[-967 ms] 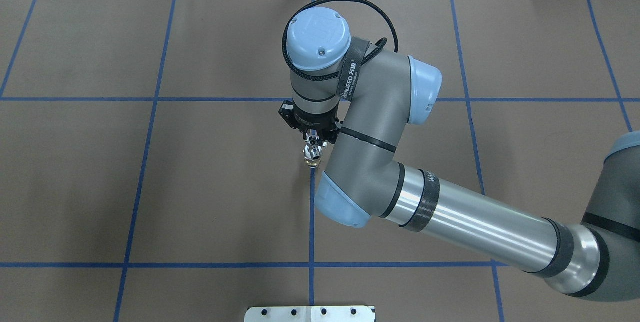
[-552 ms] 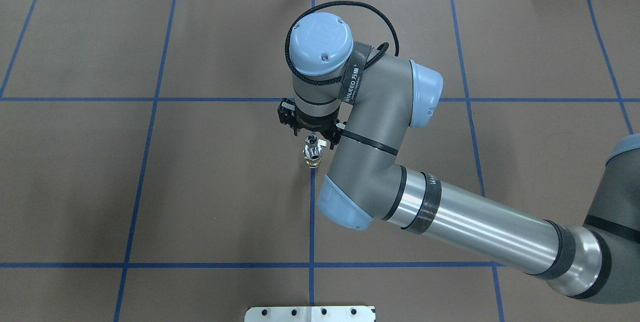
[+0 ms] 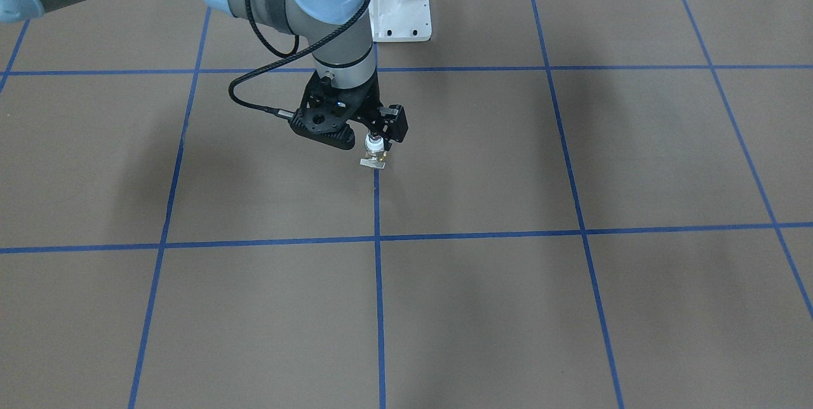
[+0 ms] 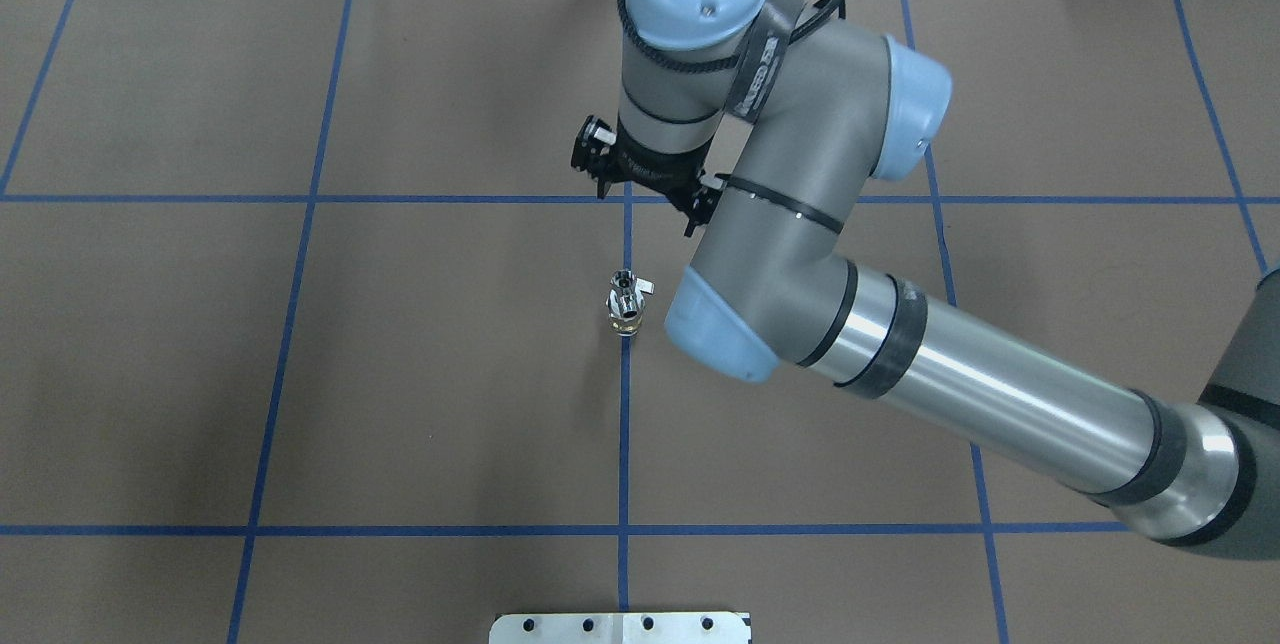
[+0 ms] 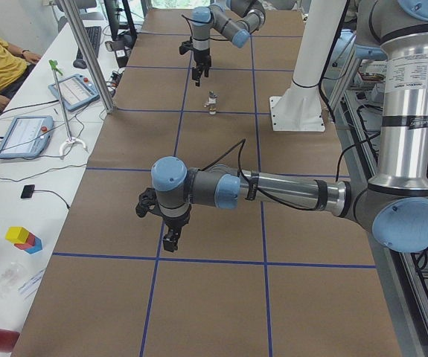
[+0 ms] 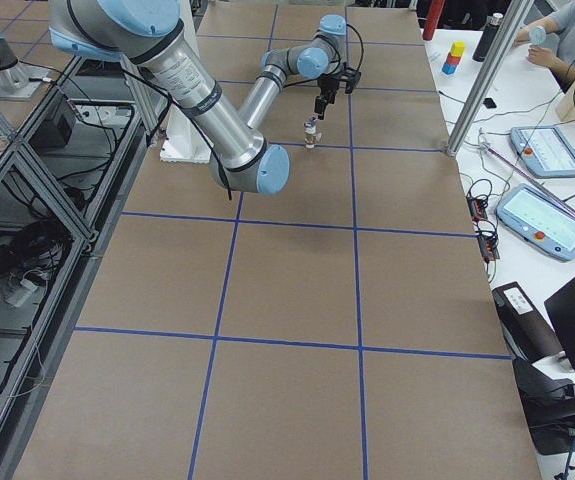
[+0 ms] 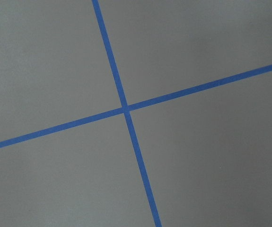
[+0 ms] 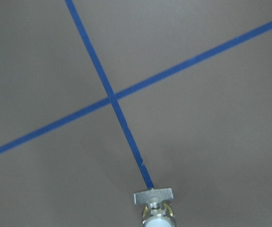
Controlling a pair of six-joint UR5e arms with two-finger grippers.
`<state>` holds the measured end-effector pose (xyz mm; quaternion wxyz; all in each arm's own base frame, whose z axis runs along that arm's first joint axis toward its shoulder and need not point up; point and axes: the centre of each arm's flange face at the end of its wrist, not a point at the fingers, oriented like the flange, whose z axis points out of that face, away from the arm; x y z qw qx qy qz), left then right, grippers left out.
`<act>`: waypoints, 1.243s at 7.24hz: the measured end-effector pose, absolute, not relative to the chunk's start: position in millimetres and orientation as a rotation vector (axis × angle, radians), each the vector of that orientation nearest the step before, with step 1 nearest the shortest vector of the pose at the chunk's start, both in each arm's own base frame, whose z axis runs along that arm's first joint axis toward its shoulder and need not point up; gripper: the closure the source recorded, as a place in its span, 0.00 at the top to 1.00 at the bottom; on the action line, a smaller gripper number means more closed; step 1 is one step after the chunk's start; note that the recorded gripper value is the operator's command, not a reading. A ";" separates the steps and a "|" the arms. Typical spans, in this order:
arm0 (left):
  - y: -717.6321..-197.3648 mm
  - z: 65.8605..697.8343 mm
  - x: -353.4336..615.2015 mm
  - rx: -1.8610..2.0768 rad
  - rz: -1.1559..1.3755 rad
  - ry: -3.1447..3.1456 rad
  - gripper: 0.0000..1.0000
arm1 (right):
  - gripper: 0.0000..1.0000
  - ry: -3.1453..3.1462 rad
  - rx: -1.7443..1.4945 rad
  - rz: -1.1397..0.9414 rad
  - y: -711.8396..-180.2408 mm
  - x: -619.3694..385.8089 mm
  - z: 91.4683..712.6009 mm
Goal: Assemble PPR valve and pipe with both arms
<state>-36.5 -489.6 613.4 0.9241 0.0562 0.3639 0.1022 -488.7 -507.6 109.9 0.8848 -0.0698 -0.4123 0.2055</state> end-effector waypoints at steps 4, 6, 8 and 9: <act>-458.5 637.4 -61.3 0.077 0.108 0.768 1.00 | 0.99 -0.888 -0.066 0.354 -598.9 -302.6 193.1; -450.7 640.3 -78.5 0.102 0.122 0.768 1.00 | 0.99 -0.812 0.030 0.187 -615.9 -203.8 296.2; -434.7 627.7 -86.5 0.139 0.124 0.763 1.00 | 0.99 -0.723 0.079 0.005 -604.9 -101.3 413.1; -421.7 618.8 -86.8 0.153 0.126 0.762 1.00 | 0.99 -0.690 0.085 -0.084 -587.3 -54.0 469.6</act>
